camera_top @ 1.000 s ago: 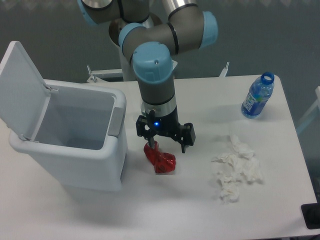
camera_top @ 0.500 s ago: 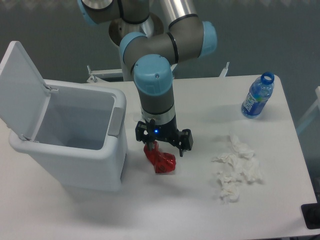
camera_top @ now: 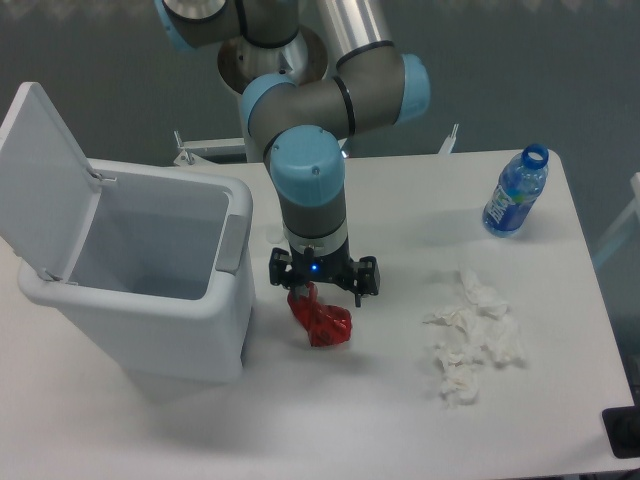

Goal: Pick up the cans
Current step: 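Close the gripper on the crushed red can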

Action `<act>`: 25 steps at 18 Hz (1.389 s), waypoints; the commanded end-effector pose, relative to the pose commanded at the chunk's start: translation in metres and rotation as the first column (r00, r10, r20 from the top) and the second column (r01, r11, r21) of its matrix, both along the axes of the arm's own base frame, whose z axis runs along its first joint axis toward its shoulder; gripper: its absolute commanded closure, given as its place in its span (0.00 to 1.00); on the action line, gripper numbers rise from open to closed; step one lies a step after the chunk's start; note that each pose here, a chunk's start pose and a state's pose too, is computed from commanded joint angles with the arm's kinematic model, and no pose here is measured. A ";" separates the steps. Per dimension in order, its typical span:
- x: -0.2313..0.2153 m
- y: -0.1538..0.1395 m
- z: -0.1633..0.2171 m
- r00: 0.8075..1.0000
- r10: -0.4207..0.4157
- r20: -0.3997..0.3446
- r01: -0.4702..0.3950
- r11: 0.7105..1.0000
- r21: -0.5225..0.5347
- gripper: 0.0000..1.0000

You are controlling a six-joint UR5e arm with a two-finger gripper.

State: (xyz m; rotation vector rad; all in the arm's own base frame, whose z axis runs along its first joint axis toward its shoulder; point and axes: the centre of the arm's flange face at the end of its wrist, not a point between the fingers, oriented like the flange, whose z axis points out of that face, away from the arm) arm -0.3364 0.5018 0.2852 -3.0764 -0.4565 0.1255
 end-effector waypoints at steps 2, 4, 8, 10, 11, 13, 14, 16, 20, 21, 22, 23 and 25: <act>0.000 0.000 -0.015 1.000 0.009 0.021 -0.009 1.000 -0.020 0.00; 0.004 -0.003 -0.022 0.999 0.020 0.033 -0.019 0.999 -0.031 0.00; 0.015 -0.009 -0.037 0.998 0.012 0.060 -0.009 0.999 -0.054 0.00; 0.016 -0.008 -0.039 0.998 0.012 0.068 -0.009 0.999 -0.051 0.00; 0.019 -0.008 -0.041 0.997 0.009 0.072 -0.005 0.999 -0.053 0.00; 0.024 -0.010 -0.048 0.997 -0.001 0.082 0.006 0.998 -0.062 0.00; 0.027 -0.009 -0.053 0.996 -0.003 0.091 0.009 0.998 -0.069 0.00; 0.028 -0.007 -0.058 0.995 -0.009 0.095 0.016 0.997 -0.073 0.00; 0.028 -0.005 -0.071 0.994 -0.010 0.107 0.020 0.996 -0.091 0.00; 0.031 -0.003 -0.073 0.994 -0.016 0.109 0.026 0.995 -0.093 0.00; 0.032 -0.003 -0.073 0.994 -0.019 0.109 0.030 0.995 -0.093 0.00; 0.031 -0.002 -0.074 0.994 -0.019 0.109 0.030 0.995 -0.093 0.00; 0.031 -0.002 -0.075 0.994 -0.019 0.109 0.030 0.995 -0.095 0.00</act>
